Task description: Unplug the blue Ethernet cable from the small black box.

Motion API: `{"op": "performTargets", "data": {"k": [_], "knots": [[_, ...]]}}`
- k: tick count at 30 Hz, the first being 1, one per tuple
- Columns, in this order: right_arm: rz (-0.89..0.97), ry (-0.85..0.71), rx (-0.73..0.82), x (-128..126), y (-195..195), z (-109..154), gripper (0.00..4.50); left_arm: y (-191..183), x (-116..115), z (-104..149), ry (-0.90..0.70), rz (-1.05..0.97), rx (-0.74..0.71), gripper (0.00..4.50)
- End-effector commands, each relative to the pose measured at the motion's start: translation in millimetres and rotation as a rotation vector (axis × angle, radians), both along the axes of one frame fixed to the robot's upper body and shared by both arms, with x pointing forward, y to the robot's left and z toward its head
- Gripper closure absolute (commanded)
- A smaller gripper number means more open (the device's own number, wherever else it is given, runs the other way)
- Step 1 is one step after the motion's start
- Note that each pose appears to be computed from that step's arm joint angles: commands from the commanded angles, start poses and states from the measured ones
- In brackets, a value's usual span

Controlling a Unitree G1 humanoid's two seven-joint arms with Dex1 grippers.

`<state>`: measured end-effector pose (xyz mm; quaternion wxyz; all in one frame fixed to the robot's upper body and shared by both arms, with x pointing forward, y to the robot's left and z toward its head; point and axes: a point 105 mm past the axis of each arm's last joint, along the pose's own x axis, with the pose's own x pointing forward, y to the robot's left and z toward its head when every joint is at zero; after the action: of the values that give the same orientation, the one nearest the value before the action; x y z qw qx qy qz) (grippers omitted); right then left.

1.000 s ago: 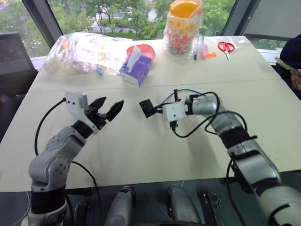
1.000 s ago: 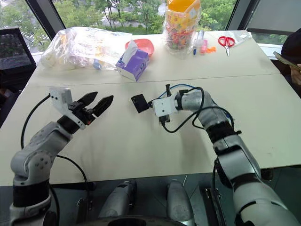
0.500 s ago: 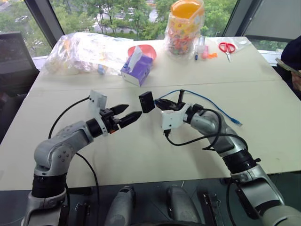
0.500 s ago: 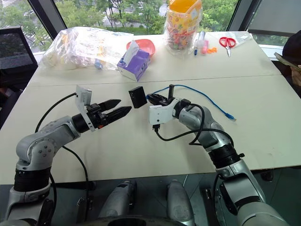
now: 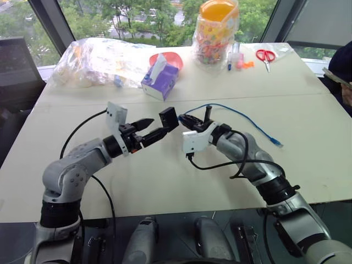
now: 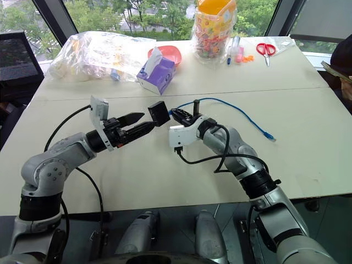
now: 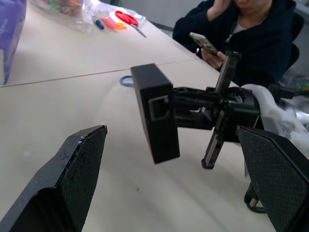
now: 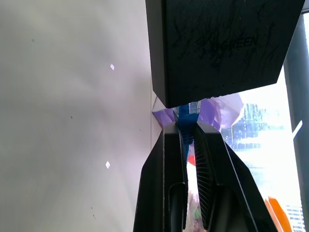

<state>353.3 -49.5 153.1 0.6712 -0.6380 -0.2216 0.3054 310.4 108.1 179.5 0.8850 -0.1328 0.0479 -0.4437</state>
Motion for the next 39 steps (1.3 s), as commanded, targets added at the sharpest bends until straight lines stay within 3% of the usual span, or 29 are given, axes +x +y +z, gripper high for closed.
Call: {"op": "performTargets", "data": {"k": [1, 3, 10, 17, 20, 24, 25, 32, 36, 39], "knots": [[0.030, -0.053, 0.033, -7.0, 5.8, 16.4, 4.50, -3.8, 3.6, 7.1, -0.051, 0.000, 0.008, 0.54], [0.033, -0.053, 0.032, -8.7, 4.7, 16.6, 4.50, -6.7, 4.8, 6.5, -0.049, -0.006, 0.001, 1.13], [0.049, -0.058, 0.030, -14.8, 4.4, 17.7, 4.50, -10.8, 6.4, -1.9, -0.029, -0.015, 0.020, 4.03], [0.052, -0.033, 0.034, -17.8, 4.3, 17.4, 4.50, -8.3, 5.0, -4.7, -0.012, -0.018, 0.041, 4.07], [0.059, -0.020, 0.061, -18.5, 3.4, 21.6, 3.34, -7.3, 3.7, -5.6, -0.008, -0.023, 0.048, 4.07], [0.054, 0.031, 0.105, -14.1, -0.2, 29.0, 1.32, -3.4, 3.4, -5.9, -0.004, -0.029, 0.060, 4.07], [0.067, 0.060, 0.101, -13.6, -1.6, 29.8, 1.32, -1.5, 3.3, -6.0, -0.003, -0.032, 0.065, 4.07], [0.171, 0.681, 0.169, -29.5, -32.1, 22.4, 1.32, 16.7, -7.1, 4.5, -0.039, -0.120, 0.107, 4.07], [0.273, 1.054, 0.291, -46.6, -39.6, 45.2, 1.32, 20.9, -26.1, 23.7, -0.093, -0.275, 0.095, 4.07], [0.336, 1.229, 0.417, -48.1, -37.0, 65.3, 1.32, 21.5, -34.4, 32.0, -0.106, -0.349, 0.091, 4.07]]}}
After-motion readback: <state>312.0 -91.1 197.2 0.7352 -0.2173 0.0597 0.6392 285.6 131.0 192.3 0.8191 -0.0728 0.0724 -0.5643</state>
